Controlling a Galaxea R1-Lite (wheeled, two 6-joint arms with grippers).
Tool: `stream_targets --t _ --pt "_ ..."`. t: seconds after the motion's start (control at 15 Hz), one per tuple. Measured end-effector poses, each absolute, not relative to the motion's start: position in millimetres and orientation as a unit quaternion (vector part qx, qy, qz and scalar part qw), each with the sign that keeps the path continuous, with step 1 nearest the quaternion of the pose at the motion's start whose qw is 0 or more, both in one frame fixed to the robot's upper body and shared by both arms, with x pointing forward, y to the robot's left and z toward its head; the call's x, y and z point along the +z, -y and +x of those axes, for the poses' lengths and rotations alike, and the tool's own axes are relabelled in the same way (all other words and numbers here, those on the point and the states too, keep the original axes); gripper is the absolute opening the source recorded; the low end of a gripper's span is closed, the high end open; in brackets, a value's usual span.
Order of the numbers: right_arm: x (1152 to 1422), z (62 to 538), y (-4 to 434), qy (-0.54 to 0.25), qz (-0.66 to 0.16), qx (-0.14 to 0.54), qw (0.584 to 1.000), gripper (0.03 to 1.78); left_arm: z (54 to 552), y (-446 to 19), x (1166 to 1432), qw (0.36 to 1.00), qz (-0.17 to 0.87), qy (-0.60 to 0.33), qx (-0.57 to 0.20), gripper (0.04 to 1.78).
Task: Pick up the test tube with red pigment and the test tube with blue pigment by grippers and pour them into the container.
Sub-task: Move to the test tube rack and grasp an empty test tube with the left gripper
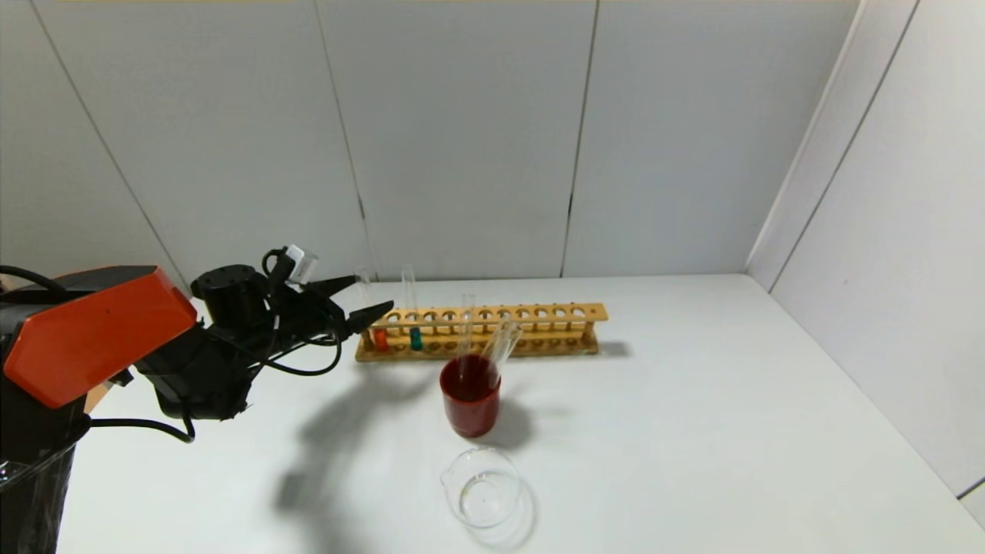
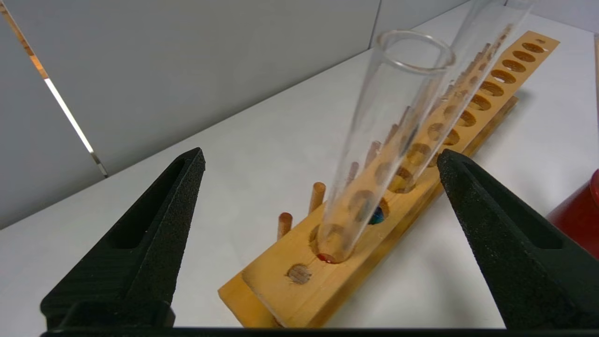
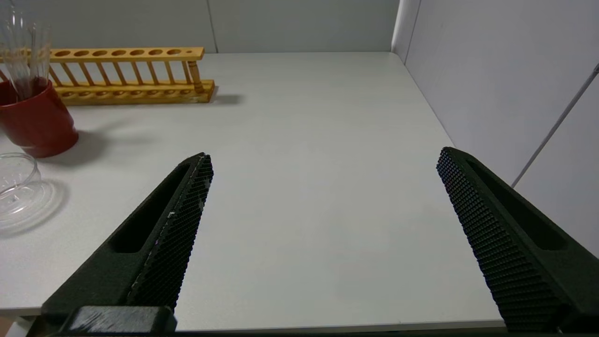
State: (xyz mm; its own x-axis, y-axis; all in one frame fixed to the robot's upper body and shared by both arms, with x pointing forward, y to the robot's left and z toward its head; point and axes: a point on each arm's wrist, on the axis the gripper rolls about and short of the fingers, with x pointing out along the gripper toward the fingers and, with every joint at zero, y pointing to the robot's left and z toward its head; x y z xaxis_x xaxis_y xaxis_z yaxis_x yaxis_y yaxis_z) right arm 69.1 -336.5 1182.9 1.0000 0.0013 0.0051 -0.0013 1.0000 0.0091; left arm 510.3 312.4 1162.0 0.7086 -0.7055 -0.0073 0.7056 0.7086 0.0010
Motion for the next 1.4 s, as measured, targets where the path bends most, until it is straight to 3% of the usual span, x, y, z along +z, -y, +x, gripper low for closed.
stream_targets --t 0.53,0.67,0.87,1.2,1.27,1.4 --pt "1183 69 337 0.002 0.005 0.001 1.000 1.75 517 -307 1161 0.922 -0.001 -0.009 -0.386 1.75" --pt "1183 69 337 0.002 0.004 0.001 1.000 1.75 517 -307 1161 0.922 -0.001 -0.009 -0.386 1.68" --pt "1183 69 337 0.003 0.004 0.001 1.000 1.75 518 -305 1161 0.921 -0.001 -0.008 -0.389 1.37" --pt "1183 69 337 0.002 0.004 0.001 1.000 1.75 518 -293 1161 0.916 0.000 -0.007 -0.401 0.49" --pt "1183 69 337 0.003 0.004 0.001 1.000 1.75 518 -290 1162 0.915 0.001 -0.005 -0.402 0.39" --pt "1183 69 337 0.003 0.004 0.001 1.000 1.75 518 -287 1162 0.914 0.002 -0.003 -0.405 0.35"
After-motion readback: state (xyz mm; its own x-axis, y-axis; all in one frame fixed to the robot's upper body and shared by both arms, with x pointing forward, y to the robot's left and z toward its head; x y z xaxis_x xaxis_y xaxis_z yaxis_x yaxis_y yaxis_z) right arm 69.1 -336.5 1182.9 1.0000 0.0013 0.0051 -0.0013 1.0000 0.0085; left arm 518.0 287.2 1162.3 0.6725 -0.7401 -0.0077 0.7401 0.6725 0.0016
